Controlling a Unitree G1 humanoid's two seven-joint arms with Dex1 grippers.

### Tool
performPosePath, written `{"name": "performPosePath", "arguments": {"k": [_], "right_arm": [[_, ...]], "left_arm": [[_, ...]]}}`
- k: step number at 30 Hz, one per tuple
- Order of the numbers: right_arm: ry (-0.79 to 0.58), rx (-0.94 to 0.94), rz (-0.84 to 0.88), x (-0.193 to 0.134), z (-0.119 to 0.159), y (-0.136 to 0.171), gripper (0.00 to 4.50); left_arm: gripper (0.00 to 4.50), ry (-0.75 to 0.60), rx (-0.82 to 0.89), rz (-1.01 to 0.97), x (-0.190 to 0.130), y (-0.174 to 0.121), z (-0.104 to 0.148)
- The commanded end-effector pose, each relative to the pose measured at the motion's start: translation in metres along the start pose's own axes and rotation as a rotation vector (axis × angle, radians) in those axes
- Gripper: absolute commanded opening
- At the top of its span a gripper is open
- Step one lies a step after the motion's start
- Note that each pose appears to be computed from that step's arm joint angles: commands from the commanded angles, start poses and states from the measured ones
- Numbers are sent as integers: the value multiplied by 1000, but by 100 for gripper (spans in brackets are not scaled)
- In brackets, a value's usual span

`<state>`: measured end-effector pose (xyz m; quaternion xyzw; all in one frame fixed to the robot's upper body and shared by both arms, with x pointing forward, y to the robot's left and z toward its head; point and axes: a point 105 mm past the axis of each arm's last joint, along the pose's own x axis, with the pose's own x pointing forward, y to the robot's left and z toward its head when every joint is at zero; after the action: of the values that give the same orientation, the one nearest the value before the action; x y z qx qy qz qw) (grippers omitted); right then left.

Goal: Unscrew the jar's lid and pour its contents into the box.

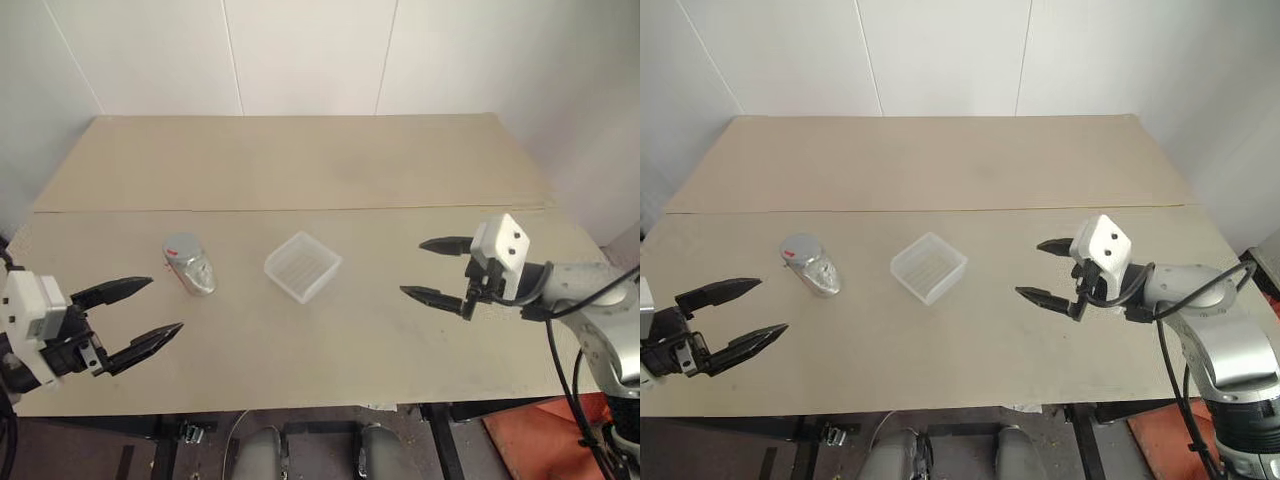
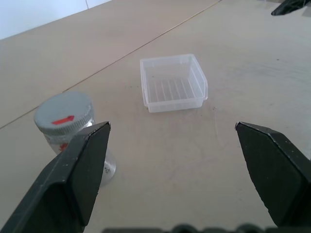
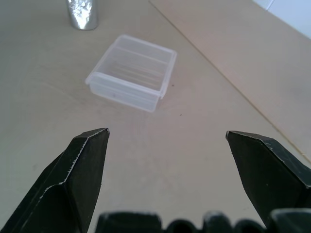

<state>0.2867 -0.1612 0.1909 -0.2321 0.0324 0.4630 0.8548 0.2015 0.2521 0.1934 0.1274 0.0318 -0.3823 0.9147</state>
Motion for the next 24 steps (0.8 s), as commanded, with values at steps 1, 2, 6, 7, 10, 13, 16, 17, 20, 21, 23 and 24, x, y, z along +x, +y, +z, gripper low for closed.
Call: {"name": "performPosePath", "arguments": {"k": [1, 2, 6, 7, 10, 13, 16, 17, 20, 21, 23, 24], "right_arm": [[-6, -46, -51, -8, 12, -8, 450], [-5, -47, -46, -7, 11, -7, 450], [5, -66, -54, -6, 11, -10, 450], [-3, -71, -57, -6, 14, -12, 450], [-22, -93, -45, -4, 21, -15, 450], [-33, -124, -16, 0, 26, -12, 450], [-70, -136, 34, 7, 33, -8, 450], [-78, -144, 57, 9, 36, -7, 450], [-109, -156, 126, 14, 44, 1, 450], [-114, -161, 143, 16, 44, 4, 450], [-119, -176, 166, 21, 46, 8, 450], [-123, -182, 175, 23, 47, 10, 450]], "left_arm": [[448, -12, 25, -14, 3, -3, 4], [448, -16, 26, -12, 4, -4, 4], [448, -39, 29, 47, 8, -1, 3], [448, -47, 29, 86, 8, 2, 3], [448, -53, 27, 179, 3, 4, -3], [448, -12, 37, 254, -2, 0, -15], [448, -27, 9, 402, -1, 1, -28], [448, -52, -36, 458, 2, 1, -30], [448, -82, -84, 534, 9, -4, -34], [448, -85, -76, 556, 11, -3, -36], [448, -95, -73, 598, 14, 1, -39], [448, -97, -62, 617, 16, 5, -41]]}}
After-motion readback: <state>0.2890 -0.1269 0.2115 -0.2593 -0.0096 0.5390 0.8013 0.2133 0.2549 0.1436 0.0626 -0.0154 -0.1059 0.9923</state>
